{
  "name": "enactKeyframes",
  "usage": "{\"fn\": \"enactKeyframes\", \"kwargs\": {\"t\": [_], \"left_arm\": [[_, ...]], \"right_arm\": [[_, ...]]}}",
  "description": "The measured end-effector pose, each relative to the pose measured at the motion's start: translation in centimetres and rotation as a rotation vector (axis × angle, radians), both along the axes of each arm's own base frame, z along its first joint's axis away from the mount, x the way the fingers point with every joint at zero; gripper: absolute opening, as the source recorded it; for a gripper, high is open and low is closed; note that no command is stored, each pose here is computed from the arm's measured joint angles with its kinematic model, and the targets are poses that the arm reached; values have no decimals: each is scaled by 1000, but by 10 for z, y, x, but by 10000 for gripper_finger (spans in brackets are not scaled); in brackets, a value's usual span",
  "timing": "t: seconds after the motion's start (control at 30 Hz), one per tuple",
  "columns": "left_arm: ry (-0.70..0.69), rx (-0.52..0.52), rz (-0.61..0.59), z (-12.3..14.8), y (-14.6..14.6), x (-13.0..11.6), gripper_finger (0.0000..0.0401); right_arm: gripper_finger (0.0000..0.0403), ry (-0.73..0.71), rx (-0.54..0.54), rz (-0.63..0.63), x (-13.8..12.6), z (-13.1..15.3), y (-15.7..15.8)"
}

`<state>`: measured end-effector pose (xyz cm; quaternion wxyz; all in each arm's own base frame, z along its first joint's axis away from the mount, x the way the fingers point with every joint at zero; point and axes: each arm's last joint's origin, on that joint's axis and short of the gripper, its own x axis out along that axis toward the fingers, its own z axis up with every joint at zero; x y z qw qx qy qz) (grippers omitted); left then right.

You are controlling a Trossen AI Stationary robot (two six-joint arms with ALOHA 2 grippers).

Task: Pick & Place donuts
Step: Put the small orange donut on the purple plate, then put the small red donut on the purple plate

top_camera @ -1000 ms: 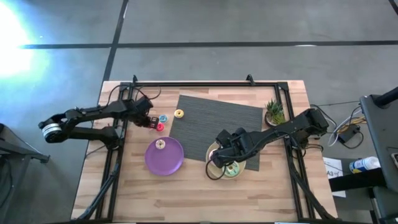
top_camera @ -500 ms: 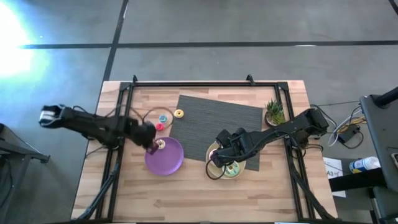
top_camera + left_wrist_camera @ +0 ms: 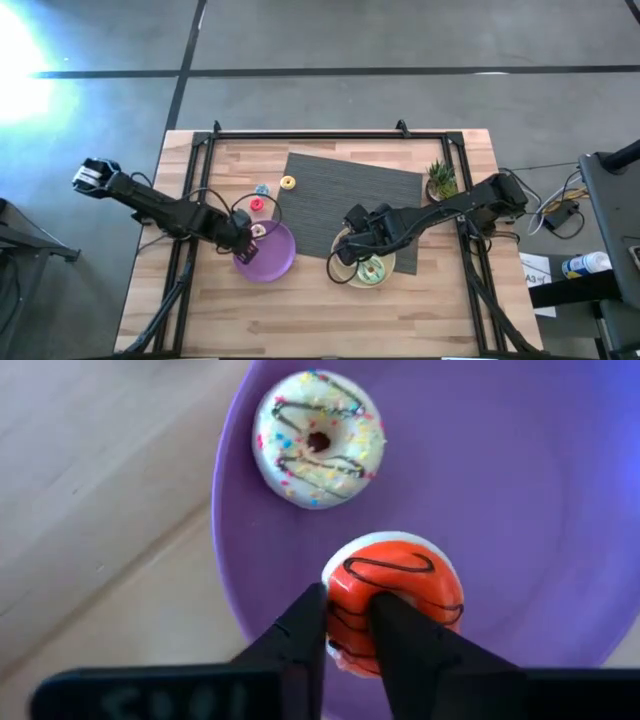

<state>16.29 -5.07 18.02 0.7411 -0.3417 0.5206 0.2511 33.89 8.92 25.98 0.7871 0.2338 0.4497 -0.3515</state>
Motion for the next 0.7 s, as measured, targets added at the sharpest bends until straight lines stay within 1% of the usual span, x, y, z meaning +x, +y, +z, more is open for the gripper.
{"fn": "enactKeyframes", "kwargs": {"t": [0.1, 0.2, 0.37, 0.43, 0.57, 0.7], "left_arm": [[19, 3, -1, -2, 0, 0, 89], [23, 5, -6, -2, 0, 0, 108], [38, 13, -21, 4, 1, -3, 112], [29, 42, -12, 10, 2, -3, 112], [-2, 157, 47, 20, 11, -2, 112], [6, 168, 138, 22, 34, 3, 113]], "right_arm": [[224, -6, 2, 1, 0, 0, 1], [224, -6, 5, 1, 0, 0, 1], [224, -4, 12, 4, 0, 0, 1], [224, -1, 18, 10, 0, 0, 1], [224, 7, 18, 28, 0, 0, 1], [224, 8, 16, 32, 1, 0, 1]]}}
